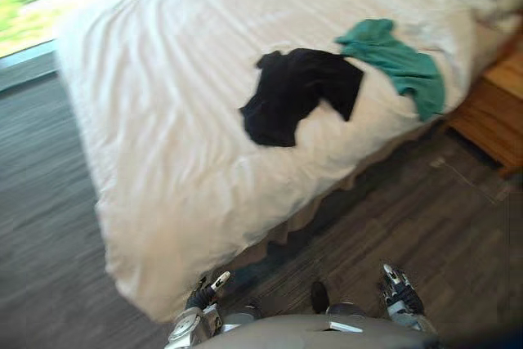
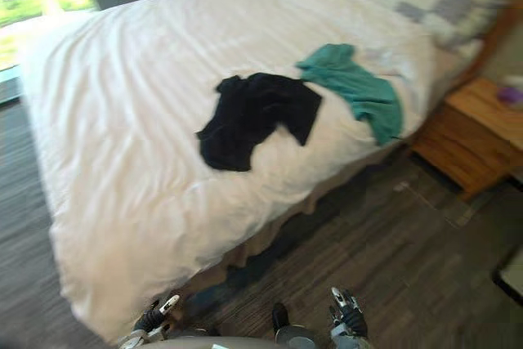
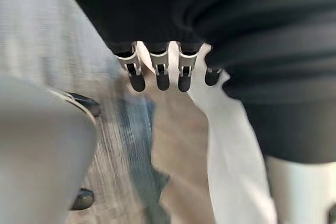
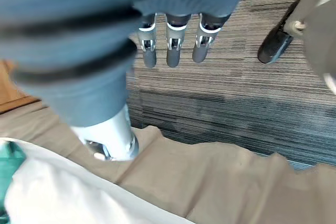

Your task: Tidy the bed and pick cloth on bed and put in laundry

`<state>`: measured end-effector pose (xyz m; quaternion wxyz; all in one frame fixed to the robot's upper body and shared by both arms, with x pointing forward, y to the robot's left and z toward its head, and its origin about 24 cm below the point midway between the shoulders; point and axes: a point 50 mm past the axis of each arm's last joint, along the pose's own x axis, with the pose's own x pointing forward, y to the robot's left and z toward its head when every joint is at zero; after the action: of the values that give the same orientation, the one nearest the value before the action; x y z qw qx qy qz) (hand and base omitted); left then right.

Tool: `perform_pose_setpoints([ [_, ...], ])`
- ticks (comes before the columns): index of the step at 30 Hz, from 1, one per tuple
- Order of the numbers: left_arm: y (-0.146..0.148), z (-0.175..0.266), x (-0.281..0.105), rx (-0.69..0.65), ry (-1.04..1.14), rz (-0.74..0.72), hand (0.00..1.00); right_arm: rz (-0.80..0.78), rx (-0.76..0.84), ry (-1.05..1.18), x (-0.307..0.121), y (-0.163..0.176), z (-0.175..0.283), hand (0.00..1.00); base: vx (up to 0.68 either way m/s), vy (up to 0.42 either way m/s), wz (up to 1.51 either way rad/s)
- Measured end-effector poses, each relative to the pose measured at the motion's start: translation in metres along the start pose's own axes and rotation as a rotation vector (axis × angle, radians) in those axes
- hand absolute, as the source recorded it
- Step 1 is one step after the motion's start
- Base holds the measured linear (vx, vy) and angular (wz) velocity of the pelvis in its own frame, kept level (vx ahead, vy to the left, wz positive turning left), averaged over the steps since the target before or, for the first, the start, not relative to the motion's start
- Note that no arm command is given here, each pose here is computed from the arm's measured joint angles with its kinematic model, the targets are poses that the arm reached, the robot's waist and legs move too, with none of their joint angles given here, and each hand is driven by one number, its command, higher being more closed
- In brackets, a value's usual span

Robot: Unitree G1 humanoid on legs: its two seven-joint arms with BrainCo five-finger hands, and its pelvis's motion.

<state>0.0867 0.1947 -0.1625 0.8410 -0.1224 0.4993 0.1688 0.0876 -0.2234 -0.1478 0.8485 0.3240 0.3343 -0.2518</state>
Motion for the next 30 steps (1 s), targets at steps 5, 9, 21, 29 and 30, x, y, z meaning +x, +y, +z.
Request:
perform_pose_setpoints([
  [5, 0.005, 0.007, 0.003, 0.053, 0.009, 0.001, 0.00, 0.019, 0.012, 0.035, -0.009, 0.005, -0.022, 0.00, -0.06, 0.078, -0.93],
  [9, 0.002, 0.008, 0.003, 0.068, 0.004, -0.008, 0.00, 0.044, -0.031, 0.085, -0.021, 0.004, -0.041, 0.00, -0.01, 0.041, -0.74],
  [21, -0.007, 0.008, 0.003, 0.080, 0.036, -0.063, 0.00, 0.147, -0.254, 0.056, -0.001, 0.026, -0.019, 0.00, 0.08, -0.059, -0.93],
  [29, -0.014, 0.011, 0.006, 0.185, 0.049, -0.089, 0.00, 0.150, -0.343, 0.125, -0.005, 0.017, -0.026, 0.00, 0.11, -0.081, -0.71],
  [30, -0.020, 0.011, 0.006, 0.182, 0.047, -0.103, 0.00, 0.146, -0.375, 0.133, -0.005, 0.013, -0.024, 0.00, 0.05, -0.011, -0.38],
])
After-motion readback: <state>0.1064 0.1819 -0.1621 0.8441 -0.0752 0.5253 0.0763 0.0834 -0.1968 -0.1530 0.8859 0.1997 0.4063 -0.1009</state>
